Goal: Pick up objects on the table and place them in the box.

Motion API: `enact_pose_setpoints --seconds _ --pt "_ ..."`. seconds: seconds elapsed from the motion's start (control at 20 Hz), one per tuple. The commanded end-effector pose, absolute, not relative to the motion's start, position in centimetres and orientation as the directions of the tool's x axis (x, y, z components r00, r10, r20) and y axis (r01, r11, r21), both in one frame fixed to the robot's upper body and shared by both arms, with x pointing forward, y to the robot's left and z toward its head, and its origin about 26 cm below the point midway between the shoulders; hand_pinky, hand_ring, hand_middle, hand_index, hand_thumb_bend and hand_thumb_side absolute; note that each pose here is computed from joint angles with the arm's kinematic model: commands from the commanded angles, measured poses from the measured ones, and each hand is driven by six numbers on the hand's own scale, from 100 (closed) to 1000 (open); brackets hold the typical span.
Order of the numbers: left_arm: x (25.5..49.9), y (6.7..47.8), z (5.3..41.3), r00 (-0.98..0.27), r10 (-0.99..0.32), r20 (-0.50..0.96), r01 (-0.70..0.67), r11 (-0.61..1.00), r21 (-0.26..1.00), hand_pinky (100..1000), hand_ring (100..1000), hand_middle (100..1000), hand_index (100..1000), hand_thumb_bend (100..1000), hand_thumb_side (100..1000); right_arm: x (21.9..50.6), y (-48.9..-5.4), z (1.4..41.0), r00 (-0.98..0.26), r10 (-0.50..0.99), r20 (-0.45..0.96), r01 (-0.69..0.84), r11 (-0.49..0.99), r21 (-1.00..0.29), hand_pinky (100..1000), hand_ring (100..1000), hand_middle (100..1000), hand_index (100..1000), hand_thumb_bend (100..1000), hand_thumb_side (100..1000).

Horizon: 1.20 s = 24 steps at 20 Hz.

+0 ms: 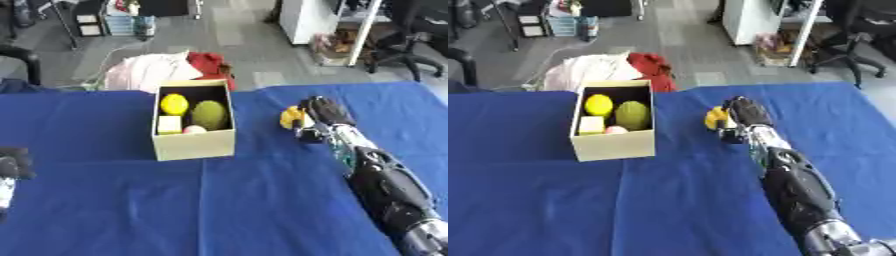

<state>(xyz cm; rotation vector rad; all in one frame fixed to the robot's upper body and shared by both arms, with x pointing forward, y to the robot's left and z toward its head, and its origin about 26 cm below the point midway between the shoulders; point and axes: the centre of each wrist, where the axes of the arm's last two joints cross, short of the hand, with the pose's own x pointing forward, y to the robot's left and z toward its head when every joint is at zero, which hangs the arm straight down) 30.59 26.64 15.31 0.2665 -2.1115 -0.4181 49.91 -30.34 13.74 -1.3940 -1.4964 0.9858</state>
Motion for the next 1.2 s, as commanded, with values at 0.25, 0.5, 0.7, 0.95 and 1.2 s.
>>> enact_pose_setpoints --seconds 0.25,0.5,0.7,0.95,1.2 --pt "30.5 27.0 15.9 -0.549 -0.356 0.756 -0.042 0.915 0.401 792 558 565 715 100 596 50.3 -30.1 18.4 -0.138 0.99 0.034 0.473 0.096 -0.876 731 613 501 372 100 151" --pt "30.4 27.2 15.7 -0.541 -0.361 0.76 -0.046 0.915 0.402 792 559 565 715 100 597 50.3 -29.2 20.8 -0.233 0.972 0.021 0.508 0.141 -0.85 729 613 501 371 100 100" --pt "30.4 27.3 15.6 -0.538 -0.363 0.761 -0.047 0.914 0.402 792 558 564 715 100 597 50.2 -27.8 22.8 -0.323 0.946 0.005 0.53 0.185 -0.828 732 615 503 373 100 100" --pt "30.4 27.3 15.6 -0.539 -0.362 0.761 -0.043 0.913 0.405 792 558 564 715 100 596 50.1 -24.2 25.1 -0.461 0.885 -0.06 0.532 0.221 -0.818 747 625 512 361 100 100" --pt "30.5 27.1 15.7 -0.541 -0.356 0.762 -0.034 0.914 0.404 793 558 564 715 100 597 50.0 -19.9 25.5 -0.581 0.802 -0.137 0.495 0.215 -0.842 764 637 525 373 100 100"
